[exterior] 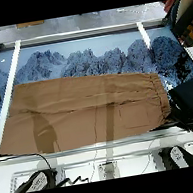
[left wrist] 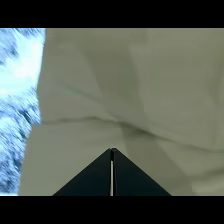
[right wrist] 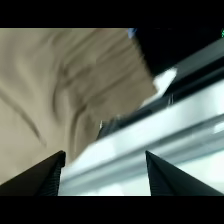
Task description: Fold the clothes and pants, and hang the long-sleeved shirts on hangers.
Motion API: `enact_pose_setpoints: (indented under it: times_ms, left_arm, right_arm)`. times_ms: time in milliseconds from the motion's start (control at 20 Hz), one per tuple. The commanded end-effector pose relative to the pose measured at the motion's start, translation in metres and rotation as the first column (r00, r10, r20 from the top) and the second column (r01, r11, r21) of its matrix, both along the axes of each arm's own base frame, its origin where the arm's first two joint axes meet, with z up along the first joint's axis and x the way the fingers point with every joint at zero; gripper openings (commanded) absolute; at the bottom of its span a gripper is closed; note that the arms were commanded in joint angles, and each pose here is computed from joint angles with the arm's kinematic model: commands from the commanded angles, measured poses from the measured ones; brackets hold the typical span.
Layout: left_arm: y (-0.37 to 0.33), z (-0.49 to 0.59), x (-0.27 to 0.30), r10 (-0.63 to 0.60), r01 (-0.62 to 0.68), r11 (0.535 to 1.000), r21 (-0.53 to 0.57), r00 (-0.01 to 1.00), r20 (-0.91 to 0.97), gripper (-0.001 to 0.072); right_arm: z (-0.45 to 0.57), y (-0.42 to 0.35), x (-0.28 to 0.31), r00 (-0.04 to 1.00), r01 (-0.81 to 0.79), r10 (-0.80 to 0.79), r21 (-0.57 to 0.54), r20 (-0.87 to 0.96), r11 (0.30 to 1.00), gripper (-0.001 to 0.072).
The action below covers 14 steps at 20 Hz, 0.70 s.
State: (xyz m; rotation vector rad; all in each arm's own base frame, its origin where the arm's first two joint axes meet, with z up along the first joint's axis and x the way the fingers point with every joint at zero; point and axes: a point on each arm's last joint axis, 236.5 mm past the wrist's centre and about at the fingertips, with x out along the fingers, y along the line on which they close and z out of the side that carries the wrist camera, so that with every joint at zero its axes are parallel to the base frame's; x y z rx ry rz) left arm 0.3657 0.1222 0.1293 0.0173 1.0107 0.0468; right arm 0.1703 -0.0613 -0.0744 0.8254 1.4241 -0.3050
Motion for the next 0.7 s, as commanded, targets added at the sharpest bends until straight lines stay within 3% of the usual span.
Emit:
enact_pose_setpoints:
  times_ms: [0, 200, 350, 400, 500, 550, 650]
  left_arm:
    - [-0.005, -0.034, -0.009, -0.001, -0.002, 0.999, -0.034, 0.998, -0.062, 0.0023]
    - [-0.004, -0.068, -0.012, 0.052, -0.057, 0.997, -0.06, 0.995, -0.086, 0.0022]
    - [0.003, -0.089, -0.013, 0.152, -0.159, 0.983, -0.088, 0.985, -0.083, 0.0022]
    - [0.006, -0.094, -0.016, 0.166, -0.175, 0.98, -0.093, 0.982, -0.094, 0.0022]
    - [0.015, -0.099, -0.024, 0.195, -0.206, 0.974, -0.095, 0.974, -0.111, 0.0021]
    - [0.024, -0.101, -0.031, 0.219, -0.23, 0.969, -0.089, 0.968, -0.125, 0.0021]
    - [0.042, -0.107, -0.053, 0.27, -0.288, 0.954, -0.081, 0.946, -0.181, 0.0021]
  right_arm:
    - [-0.017, -0.015, 0.013, 0.986, 0.163, -0.16, -0.05, 0.045, 0.985, 0.0549]
    - [-0.027, -0.017, 0.04, 0.954, 0.27, -0.267, -0.004, 0.138, 0.963, 0.0547]
    - [-0.029, -0.028, 0.052, 0.932, 0.319, -0.312, -0.014, 0.183, 0.948, 0.0311]
    - [-0.028, -0.032, 0.055, 0.928, 0.328, -0.316, -0.027, 0.197, 0.944, 0.0308]
    - [-0.027, -0.037, 0.058, 0.921, 0.34, -0.325, -0.037, 0.214, 0.94, 0.008]
    - [-0.027, -0.037, 0.059, 0.92, 0.342, -0.327, -0.036, 0.218, 0.939, 0.0024]
    - [-0.026, -0.036, 0.058, 0.921, 0.34, -0.325, -0.035, 0.217, 0.94, 0.0024]
